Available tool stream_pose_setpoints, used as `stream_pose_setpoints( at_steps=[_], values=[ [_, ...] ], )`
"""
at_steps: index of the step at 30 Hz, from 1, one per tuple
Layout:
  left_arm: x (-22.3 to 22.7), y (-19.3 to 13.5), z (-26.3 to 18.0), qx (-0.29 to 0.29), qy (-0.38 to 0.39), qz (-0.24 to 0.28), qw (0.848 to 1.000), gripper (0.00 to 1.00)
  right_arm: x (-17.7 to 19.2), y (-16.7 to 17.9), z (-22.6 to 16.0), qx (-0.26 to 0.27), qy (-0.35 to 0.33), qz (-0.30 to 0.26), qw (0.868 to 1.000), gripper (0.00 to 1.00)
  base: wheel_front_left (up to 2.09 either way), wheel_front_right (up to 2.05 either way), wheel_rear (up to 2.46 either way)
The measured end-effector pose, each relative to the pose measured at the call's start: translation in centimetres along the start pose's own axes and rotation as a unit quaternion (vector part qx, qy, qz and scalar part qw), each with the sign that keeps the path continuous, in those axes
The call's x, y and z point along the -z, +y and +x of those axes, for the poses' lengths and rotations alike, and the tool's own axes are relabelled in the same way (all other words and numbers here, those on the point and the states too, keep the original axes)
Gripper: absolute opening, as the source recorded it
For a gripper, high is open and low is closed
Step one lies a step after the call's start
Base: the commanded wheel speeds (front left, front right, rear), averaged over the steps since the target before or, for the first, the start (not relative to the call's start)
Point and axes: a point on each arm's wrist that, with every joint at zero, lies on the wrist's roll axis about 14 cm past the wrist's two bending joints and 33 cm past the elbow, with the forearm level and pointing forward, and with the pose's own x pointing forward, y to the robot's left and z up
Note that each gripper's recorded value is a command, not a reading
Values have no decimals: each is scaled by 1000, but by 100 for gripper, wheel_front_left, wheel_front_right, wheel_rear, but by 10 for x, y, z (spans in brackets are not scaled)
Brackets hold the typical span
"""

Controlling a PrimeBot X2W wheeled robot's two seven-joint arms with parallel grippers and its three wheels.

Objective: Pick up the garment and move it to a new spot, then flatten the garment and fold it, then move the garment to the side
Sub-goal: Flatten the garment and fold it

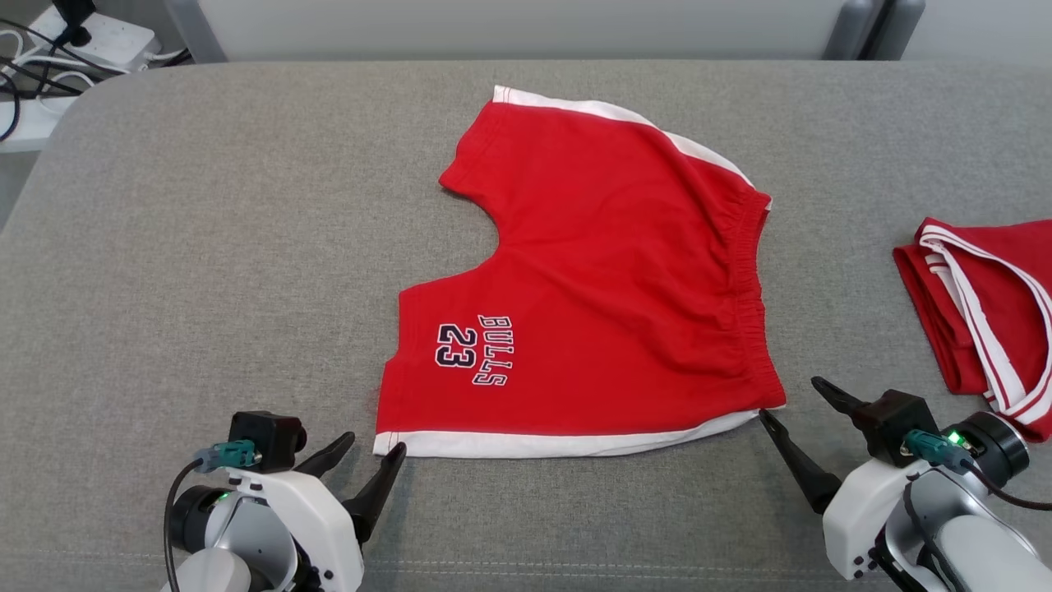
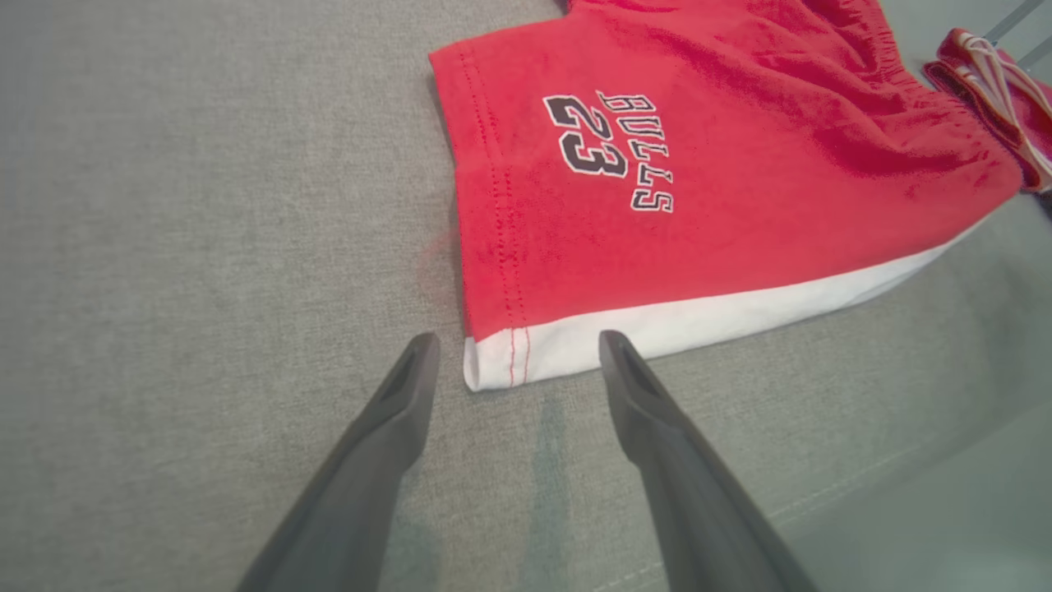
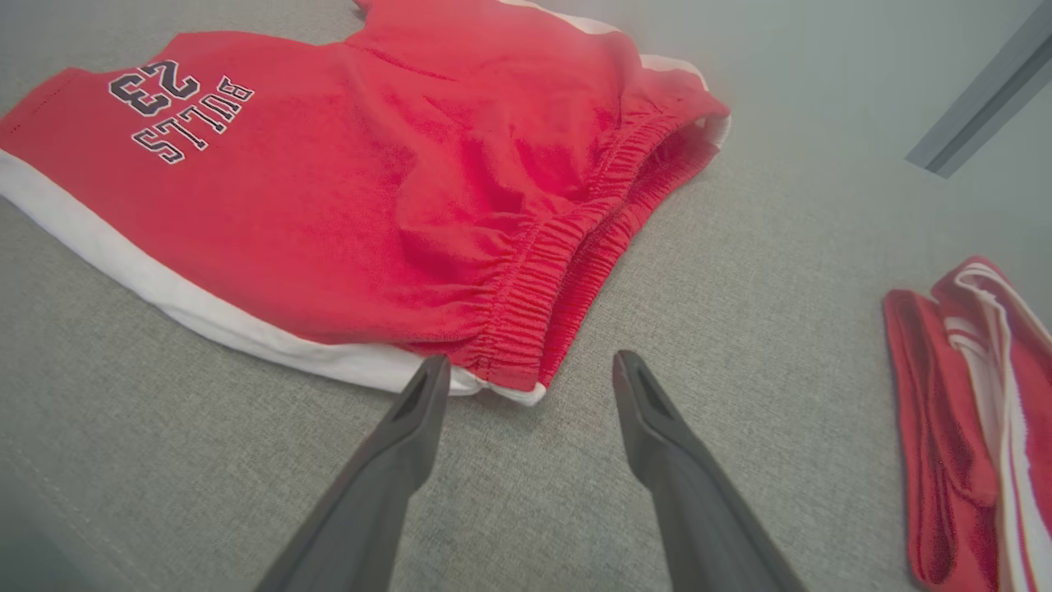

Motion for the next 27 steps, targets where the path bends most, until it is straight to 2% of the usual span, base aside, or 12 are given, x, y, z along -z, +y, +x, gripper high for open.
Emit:
stream_pose_setpoints(
  at_steps=[9, 10, 11, 12, 13, 14, 22, 27],
  values=[
    [22, 1, 15, 6, 51, -25, 998, 100, 16, 6, 20, -32, 41, -23, 998, 100, 0, 0, 0],
    [23, 0, 17, 8, 54, -29, 998, 82, 17, 7, 23, -36, 44, -27, 998, 100, 0, 0, 0],
    [24, -2, 18, 11, 57, -28, 998, 49, 18, 8, 25, -38, 48, -28, 998, 92, 0, 0, 0],
    [24, -3, 19, 14, 57, -29, 998, 23, 20, 9, 26, -42, 52, -29, 997, 47, 0, 0, 0],
    [22, -3, 20, 16, 55, -31, 998, 0, 20, 11, 28, -46, 53, -32, 997, 22, 0, 0, 0],
    [22, -4, 21, 17, 56, -31, 998, 0, 21, 12, 29, -48, 55, -32, 997, 0, 0, 0, 0],
    [21, -11, 18, 30, 56, -45, 997, 0, 23, 12, 25, -52, 57, -9, 997, 0, 0, 0, 0],
    [27, -13, -1, 37, 51, -56, 996, 0, 26, 26, 3, -74, 58, 27, 995, 0, 0, 0, 0]
  ],
)
